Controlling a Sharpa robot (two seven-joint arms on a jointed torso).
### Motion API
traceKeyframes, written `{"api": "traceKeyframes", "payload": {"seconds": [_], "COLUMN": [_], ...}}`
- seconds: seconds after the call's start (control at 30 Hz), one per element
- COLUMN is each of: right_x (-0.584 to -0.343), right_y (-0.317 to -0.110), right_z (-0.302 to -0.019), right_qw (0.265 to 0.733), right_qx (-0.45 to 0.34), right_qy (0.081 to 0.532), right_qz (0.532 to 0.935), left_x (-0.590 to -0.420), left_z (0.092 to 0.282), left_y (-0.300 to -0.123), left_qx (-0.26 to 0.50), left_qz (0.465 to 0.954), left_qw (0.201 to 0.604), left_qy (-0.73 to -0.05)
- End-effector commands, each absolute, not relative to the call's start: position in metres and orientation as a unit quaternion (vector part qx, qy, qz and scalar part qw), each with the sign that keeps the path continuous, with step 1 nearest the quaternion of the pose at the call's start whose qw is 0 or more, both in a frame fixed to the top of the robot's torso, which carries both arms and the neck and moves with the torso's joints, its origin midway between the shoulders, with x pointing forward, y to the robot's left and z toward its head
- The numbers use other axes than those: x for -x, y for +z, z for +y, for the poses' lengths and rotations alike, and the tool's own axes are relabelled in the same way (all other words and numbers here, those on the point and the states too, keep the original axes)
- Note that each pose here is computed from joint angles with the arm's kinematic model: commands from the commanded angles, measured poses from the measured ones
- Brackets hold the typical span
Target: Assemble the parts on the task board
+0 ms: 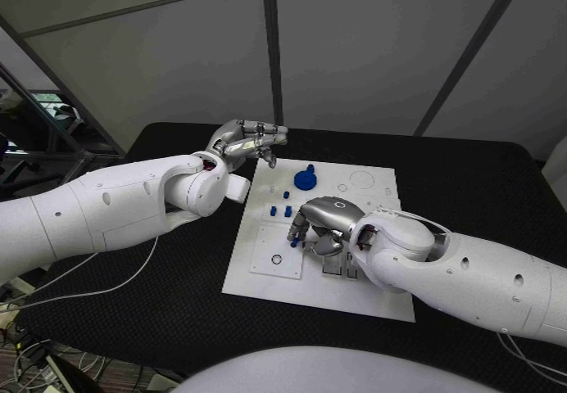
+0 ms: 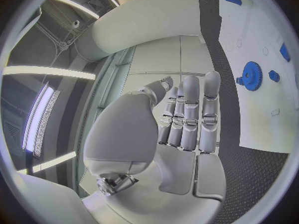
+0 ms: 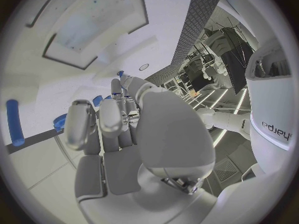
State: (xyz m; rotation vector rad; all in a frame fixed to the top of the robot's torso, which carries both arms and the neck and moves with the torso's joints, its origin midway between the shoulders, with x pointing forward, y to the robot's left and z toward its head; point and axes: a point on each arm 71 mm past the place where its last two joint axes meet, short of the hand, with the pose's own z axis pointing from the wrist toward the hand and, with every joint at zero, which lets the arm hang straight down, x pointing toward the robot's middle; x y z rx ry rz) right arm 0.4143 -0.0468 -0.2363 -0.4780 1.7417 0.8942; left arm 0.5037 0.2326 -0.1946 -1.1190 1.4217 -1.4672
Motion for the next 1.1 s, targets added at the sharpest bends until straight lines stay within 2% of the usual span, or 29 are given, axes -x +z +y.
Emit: {"api": "traceKeyframes", "payload": {"seconds": [0.03, 0.67, 1.1], "right_x": [-0.415, -0.408, -0.409], "right_y": [-0.237, -0.249, -0.242], "right_z": [-0.046, -0.04, -0.045], "right_qw": [0.531, 0.515, 0.549], "right_qx": [0.208, 0.232, 0.208], "right_qy": [0.368, 0.359, 0.376], "right_qz": [0.734, 0.743, 0.717], "left_x": [-0.504, -0.504, -0.505], "left_z": [0.231, 0.231, 0.231], "left_y": [-0.193, -0.193, -0.194], "left_qx": [0.439, 0.439, 0.44], "left_qz": [0.56, 0.562, 0.564], "left_qw": [0.39, 0.388, 0.386], "left_qy": [-0.584, -0.584, -0.583]}}
